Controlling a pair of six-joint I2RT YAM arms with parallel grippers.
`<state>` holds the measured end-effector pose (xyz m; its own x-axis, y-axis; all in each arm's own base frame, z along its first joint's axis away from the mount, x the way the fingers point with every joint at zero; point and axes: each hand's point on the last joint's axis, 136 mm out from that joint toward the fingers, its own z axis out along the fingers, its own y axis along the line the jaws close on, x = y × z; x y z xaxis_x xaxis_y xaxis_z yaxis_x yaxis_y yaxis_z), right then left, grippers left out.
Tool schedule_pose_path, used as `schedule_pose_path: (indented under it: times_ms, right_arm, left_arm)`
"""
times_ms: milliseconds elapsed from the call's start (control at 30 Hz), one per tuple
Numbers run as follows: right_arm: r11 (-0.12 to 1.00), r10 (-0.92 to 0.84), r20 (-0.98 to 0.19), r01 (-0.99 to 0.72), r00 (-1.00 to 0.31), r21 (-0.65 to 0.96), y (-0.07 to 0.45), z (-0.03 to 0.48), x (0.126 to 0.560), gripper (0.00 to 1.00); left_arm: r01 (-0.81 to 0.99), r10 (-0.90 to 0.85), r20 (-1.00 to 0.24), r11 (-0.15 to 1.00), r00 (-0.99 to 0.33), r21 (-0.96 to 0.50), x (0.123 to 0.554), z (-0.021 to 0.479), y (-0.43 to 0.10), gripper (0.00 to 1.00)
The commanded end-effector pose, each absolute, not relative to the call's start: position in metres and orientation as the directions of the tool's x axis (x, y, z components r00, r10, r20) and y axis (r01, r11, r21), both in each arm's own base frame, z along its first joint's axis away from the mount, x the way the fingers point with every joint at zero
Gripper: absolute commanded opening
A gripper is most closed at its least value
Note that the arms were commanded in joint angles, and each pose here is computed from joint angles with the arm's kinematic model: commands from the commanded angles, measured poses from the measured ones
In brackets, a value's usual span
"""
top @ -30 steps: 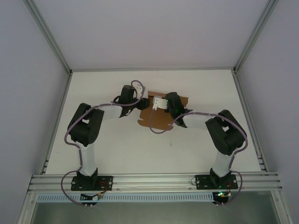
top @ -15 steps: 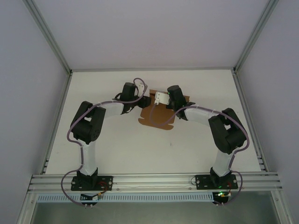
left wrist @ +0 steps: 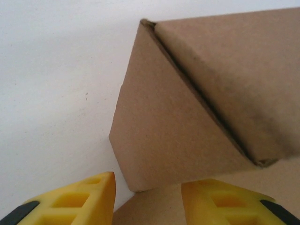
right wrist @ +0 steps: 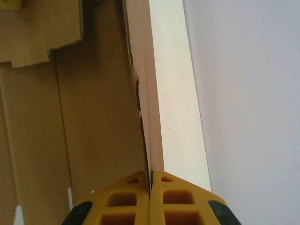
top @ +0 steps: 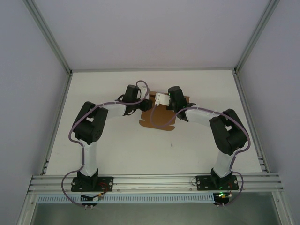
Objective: Assemble paper box
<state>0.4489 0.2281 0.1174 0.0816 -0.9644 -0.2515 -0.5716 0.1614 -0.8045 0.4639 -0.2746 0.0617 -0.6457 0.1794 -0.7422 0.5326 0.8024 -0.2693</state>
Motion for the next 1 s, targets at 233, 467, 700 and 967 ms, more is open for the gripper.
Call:
schedule_pose_path:
  times_ms: [233, 467, 700, 967]
  right_arm:
    - [0.023, -0.965, -0.197, -0.696, 0.171, -0.718, 0.245, 0.052, 0.401, 0.0]
    - [-0.065, -0.98, -0.071, -0.631, 0.188, -0.773, 0.239, 0.037, 0.407, 0.0]
    - [-0.058, -0.979, -0.092, -0.675, 0.184, -0.736, 0.244, 0.033, 0.402, 0.0]
    - [-0.028, -0.99, -0.059, -0.584, 0.13, -0.811, 0.238, 0.044, 0.429, 0.0]
  left_arm:
    - [0.529, 0.065, -0.835, 0.8, -0.546, -0.284, 0.475, 0.081, -0.294, 0.39]
    - [0.569, 0.029, -0.847, 0.753, -0.531, -0.331, 0.476, 0.089, -0.309, 0.4]
    - [0.574, 0.007, -0.868, 0.753, -0.496, -0.322, 0.486, 0.097, -0.313, 0.4]
    - [0.614, 0.015, -0.847, 0.695, -0.532, -0.374, 0.466, 0.091, -0.318, 0.39]
